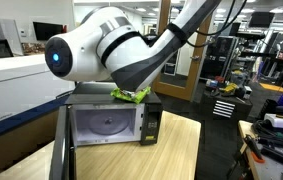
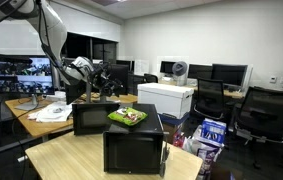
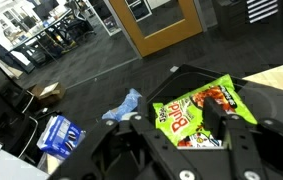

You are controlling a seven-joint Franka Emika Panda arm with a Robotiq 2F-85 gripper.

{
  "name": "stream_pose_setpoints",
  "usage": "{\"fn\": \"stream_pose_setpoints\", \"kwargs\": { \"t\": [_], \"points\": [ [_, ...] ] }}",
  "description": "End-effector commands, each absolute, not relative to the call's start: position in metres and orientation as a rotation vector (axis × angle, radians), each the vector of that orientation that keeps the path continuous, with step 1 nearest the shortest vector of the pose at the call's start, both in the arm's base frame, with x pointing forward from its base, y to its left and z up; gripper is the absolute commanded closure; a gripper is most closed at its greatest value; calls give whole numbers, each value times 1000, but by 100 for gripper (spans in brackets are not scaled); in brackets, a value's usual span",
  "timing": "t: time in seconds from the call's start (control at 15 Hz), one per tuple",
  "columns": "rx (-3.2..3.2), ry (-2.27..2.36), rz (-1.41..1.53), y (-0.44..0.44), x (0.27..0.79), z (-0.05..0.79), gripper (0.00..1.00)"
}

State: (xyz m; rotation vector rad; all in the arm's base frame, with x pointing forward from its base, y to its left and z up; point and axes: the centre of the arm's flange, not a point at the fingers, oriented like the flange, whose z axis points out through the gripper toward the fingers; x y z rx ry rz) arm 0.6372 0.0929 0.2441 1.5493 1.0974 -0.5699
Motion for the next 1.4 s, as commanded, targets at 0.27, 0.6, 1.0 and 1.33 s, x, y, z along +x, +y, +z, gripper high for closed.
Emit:
{"fn": "stream_pose_setpoints", "kwargs": {
  "t": [0.27,0.6,1.0,1.33],
  "points": [
    [1742,1371,-419,150,617,232,0],
    [1814,1498,-313,174,609,224,0],
    [1674,1570,-261,198,599,222,0],
    [1535,1676,-143,233,584,227,0]
  ]
}}
